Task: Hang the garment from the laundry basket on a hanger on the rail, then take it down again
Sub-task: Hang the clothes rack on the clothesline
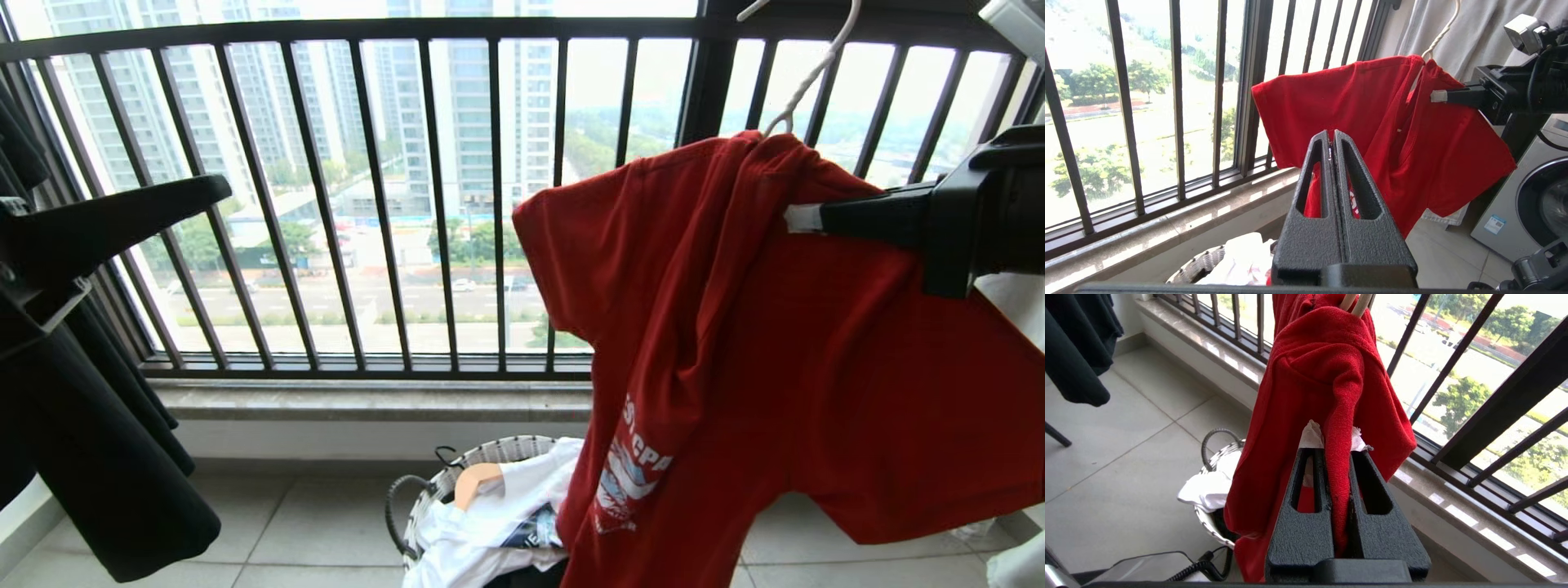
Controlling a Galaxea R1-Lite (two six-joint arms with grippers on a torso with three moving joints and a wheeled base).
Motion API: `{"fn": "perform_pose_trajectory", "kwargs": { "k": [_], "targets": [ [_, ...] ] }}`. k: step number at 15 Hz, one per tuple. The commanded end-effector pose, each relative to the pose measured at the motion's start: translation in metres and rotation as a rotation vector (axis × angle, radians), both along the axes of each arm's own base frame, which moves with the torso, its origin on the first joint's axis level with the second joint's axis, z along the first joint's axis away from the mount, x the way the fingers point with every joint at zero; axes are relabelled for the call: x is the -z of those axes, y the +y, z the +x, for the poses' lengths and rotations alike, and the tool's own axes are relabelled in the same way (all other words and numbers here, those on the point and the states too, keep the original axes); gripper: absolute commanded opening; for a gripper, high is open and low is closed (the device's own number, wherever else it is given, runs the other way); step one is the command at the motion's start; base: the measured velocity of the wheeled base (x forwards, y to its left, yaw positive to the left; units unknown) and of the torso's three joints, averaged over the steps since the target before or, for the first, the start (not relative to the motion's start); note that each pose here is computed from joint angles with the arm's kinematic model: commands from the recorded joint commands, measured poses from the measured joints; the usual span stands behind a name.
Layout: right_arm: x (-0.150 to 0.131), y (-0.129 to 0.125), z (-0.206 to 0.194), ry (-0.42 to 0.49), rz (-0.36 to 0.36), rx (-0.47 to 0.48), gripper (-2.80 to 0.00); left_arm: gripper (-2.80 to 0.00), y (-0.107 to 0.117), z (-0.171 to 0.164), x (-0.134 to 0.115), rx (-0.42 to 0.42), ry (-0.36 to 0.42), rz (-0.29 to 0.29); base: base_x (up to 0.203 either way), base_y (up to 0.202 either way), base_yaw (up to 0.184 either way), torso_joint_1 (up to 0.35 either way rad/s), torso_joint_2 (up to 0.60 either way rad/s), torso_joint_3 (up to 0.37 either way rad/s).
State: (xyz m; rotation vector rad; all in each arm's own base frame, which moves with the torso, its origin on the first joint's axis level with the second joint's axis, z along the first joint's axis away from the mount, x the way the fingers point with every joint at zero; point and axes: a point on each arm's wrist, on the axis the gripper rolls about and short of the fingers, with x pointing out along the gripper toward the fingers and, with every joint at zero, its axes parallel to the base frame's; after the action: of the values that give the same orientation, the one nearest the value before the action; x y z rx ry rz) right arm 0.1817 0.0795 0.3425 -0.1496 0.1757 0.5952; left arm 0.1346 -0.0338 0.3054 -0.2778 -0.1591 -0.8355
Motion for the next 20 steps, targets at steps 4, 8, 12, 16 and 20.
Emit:
{"fn": "perform_pose_trajectory", "kwargs": {
  "k": [4,8,12,16,20],
  "targets": [
    [-0.001,-0.035,-0.031,-0.036,0.035,0.136,-2.8,-2.8,-0.003,0.027,0.009,-0.006,0.063,0.021,0.0,0.0,0.0,0.0,0.0,0.0],
    [-0.001,-0.041,-0.036,-0.042,0.036,0.159,-2.8,-2.8,0.0,0.034,0.014,-0.052,0.023,0.089,0.0,0.0,0.0,0.0,0.0,0.0],
    [0.002,-0.042,-0.035,-0.022,0.058,0.176,-2.8,-2.8,0.02,0.042,0.016,-0.266,0.003,0.237,0.0,0.0,0.0,0.0,0.0,0.0],
    [-0.001,-0.045,-0.042,-0.03,0.084,0.189,-2.8,-2.8,0.022,0.047,0.011,-0.408,0.034,0.26,0.0,0.0,0.0,0.0,0.0,0.0],
    [0.002,-0.047,-0.053,-0.038,0.081,0.236,-2.8,-2.8,0.022,0.051,0.015,-0.417,0.046,0.274,0.0,0.0,0.0,0.0,0.0,0.0]
  ]
}}
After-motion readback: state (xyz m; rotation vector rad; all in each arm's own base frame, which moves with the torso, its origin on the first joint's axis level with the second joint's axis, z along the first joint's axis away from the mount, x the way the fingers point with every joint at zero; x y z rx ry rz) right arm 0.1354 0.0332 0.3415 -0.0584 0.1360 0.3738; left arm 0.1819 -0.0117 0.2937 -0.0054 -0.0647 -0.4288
